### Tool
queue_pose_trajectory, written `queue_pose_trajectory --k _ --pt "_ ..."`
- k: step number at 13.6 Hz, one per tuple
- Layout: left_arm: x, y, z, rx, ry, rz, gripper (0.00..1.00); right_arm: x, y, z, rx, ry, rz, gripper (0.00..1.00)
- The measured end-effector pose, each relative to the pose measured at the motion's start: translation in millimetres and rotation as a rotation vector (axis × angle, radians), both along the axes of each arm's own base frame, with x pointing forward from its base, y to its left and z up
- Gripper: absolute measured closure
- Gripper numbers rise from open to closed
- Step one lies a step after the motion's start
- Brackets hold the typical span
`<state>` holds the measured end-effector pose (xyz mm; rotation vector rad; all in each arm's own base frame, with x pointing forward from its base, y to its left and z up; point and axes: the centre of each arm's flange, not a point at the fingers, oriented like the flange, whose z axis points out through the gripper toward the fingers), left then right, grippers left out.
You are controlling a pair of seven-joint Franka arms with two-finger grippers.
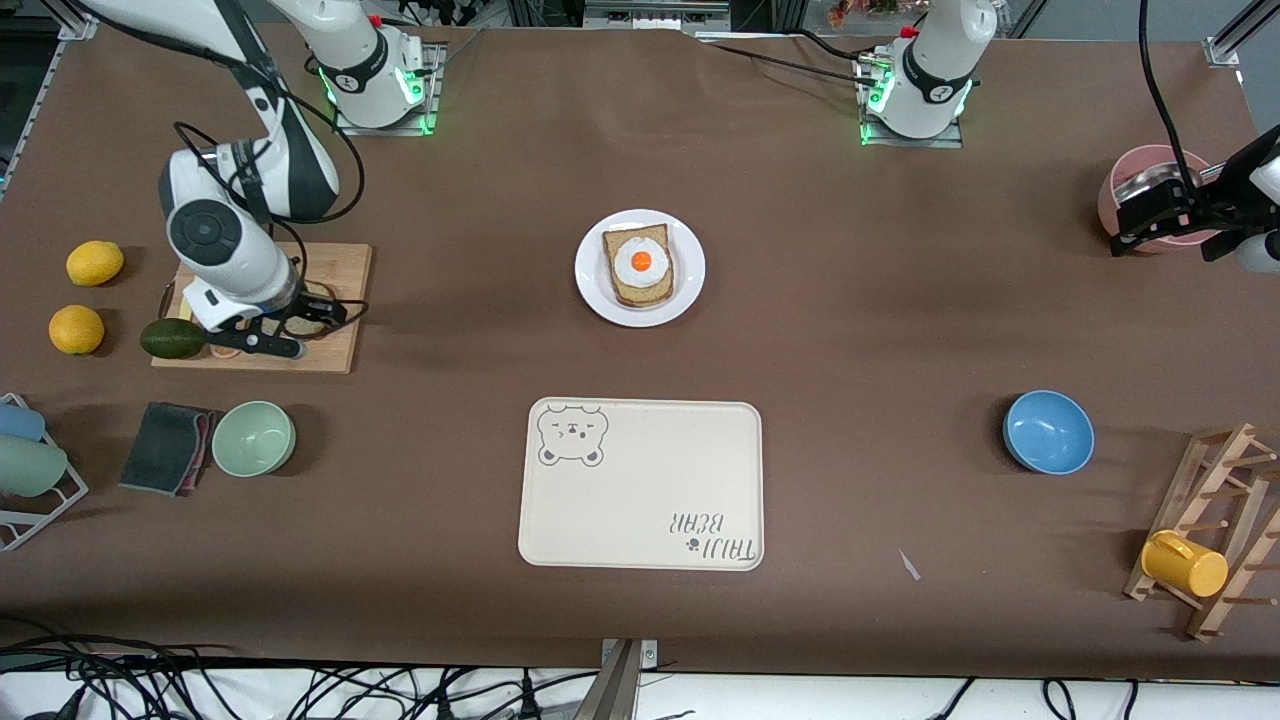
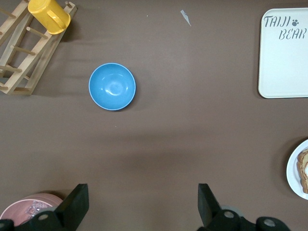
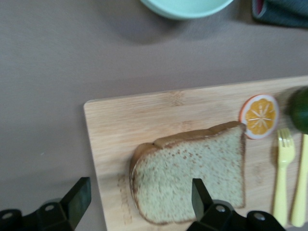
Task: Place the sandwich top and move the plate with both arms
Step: 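Reach the right gripper down to the bread slice on the cutting board, then close the right gripper on the bread slice edge and lift it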
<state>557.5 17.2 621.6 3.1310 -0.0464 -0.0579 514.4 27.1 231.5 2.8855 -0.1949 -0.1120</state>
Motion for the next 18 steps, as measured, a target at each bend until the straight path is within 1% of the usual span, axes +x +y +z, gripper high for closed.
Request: queue_pose_trajectory --k 1,2,4,5,7,9,10,11,12,14,15,16,18 --pt "0 0 0 0.000 0.000 0.000 0.00 -1 0 -10 -0.013 0.005 -0.003 0.12" --pt "0 0 0 0.000 0.000 0.000 0.00 -2 1 -16 -0.019 0.010 -0.003 0.13" --pt "0 0 0 0.000 0.000 0.000 0.00 -3 1 -20 -0.022 0.015 -0.006 0.27" --pt "0 0 0 0.000 -0.001 0.000 0.00 -3 1 -21 -0.022 0.017 -0.008 0.27" --pt "0 0 0 0.000 -0.001 0.000 0.00 -4 1 -24 -0.024 0.019 -0.021 0.40" --pt "0 0 0 0.000 -0.001 0.001 0.00 -6 0 -30 -0.025 0.031 -0.025 0.39" --pt "0 1 0 0.000 -0.001 0.001 0.00 -7 1 -33 -0.026 0.037 -0.024 0.43" --pt "0 1 0 0.000 -0.001 0.001 0.00 -8 1 -36 -0.026 0.042 -0.025 0.50" --pt "0 1 0 0.000 -0.001 0.002 0.00 -8 1 -38 -0.026 0.046 -0.025 0.50" --pt "0 1 0 0.000 0.000 0.002 0.00 -8 0 -38 -0.028 0.047 -0.024 0.70" --pt "0 1 0 0.000 0.000 0.002 0.00 -8 1 -38 -0.029 0.047 -0.028 0.79" --pt "0 1 0 0.000 0.000 0.002 0.00 -8 1 -38 -0.031 0.044 -0.038 0.81" --pt "0 1 -1 0.000 0.002 0.003 0.00 -9 2 -38 -0.033 0.040 -0.052 0.84"
